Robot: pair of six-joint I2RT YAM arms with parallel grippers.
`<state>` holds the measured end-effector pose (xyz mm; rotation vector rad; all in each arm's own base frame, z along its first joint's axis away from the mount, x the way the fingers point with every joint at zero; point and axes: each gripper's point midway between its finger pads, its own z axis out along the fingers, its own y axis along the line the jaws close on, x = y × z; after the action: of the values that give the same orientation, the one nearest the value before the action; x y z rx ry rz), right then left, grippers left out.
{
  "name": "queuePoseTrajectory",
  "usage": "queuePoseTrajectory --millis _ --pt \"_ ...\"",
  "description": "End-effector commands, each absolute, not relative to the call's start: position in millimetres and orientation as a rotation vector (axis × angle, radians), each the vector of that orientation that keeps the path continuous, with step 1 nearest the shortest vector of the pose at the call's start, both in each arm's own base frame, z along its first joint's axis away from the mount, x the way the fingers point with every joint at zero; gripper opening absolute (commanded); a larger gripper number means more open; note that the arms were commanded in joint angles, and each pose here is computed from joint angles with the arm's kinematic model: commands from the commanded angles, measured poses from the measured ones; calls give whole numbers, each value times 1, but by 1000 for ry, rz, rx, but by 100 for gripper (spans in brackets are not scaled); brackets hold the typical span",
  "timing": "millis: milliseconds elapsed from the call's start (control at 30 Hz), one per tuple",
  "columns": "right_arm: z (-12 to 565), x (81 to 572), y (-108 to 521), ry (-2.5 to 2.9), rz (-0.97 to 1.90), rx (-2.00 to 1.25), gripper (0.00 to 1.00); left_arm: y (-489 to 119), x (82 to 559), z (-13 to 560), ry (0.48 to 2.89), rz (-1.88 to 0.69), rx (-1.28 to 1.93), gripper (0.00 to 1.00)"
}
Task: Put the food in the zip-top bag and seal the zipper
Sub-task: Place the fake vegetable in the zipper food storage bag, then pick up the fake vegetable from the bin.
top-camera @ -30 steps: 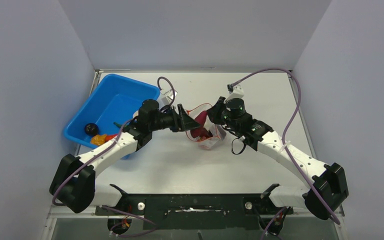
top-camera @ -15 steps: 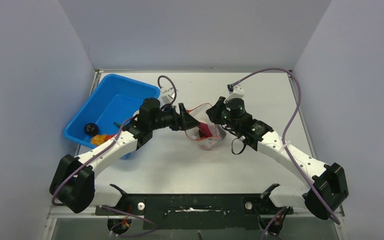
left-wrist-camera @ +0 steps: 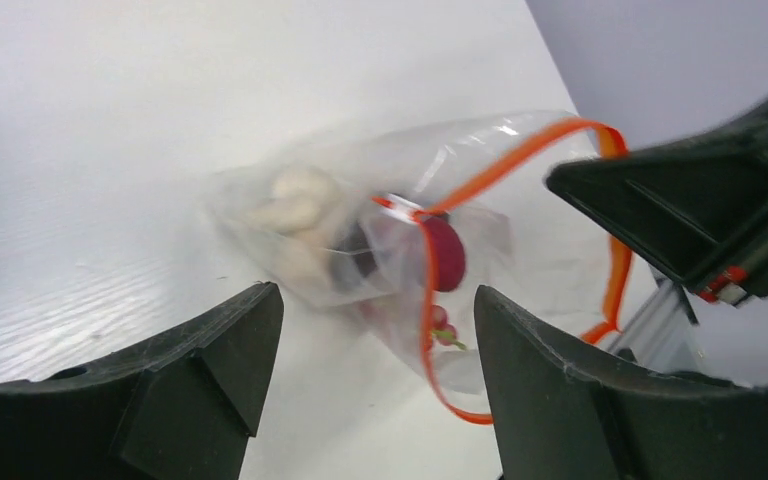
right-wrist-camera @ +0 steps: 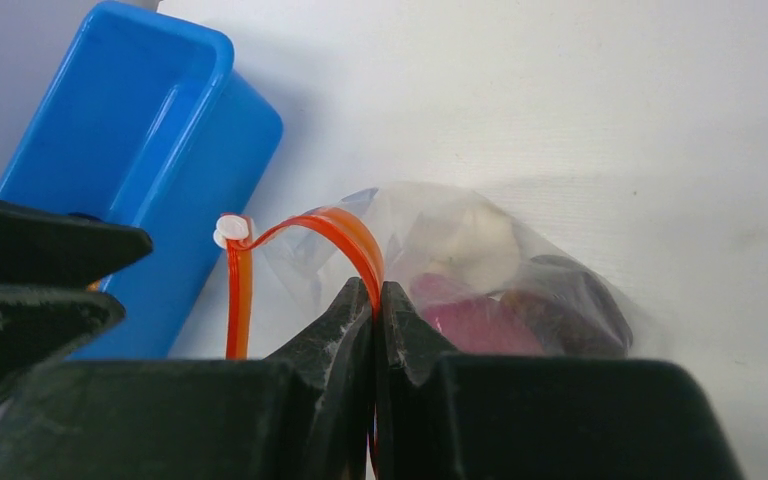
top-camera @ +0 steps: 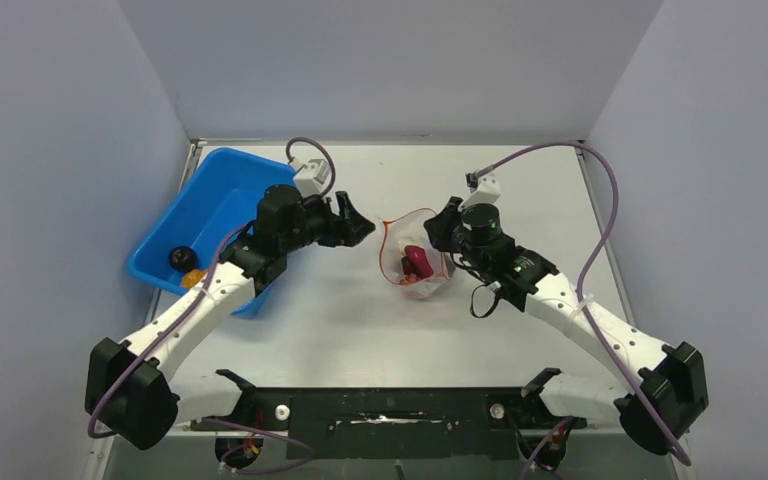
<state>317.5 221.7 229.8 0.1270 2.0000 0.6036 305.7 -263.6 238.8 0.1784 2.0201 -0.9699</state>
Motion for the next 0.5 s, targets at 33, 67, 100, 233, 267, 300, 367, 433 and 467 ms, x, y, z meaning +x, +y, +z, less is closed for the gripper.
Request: queuePoseTrajectory --millis 33,67,100,233,267,300,367,433,467 --pt "245 317 208 1927 580 149 0 -198 339 256 1987 -747 46 72" --pt "245 317 206 1924 576 150 0 -183 344 251 2005 -708 10 73" --pt "245 316 205 1921 575 151 0 -163 351 247 2014 -655 -33 73" --pt "248 314 201 1905 570 147 0 -101 363 232 2046 -469 -151 74" --pt "249 314 201 1901 570 143 0 -92 364 228 2054 -446 -162 74" --pt "250 314 200 1899 570 140 0 -83 365 225 2059 -430 -179 74" --pt "252 313 199 1895 566 132 0 -70 366 216 2073 -409 -206 74" --pt "254 314 198 1890 560 126 0 -66 366 207 2095 -421 -206 73" --pt "256 314 196 1886 555 123 0 -68 365 203 2105 -437 -186 72"
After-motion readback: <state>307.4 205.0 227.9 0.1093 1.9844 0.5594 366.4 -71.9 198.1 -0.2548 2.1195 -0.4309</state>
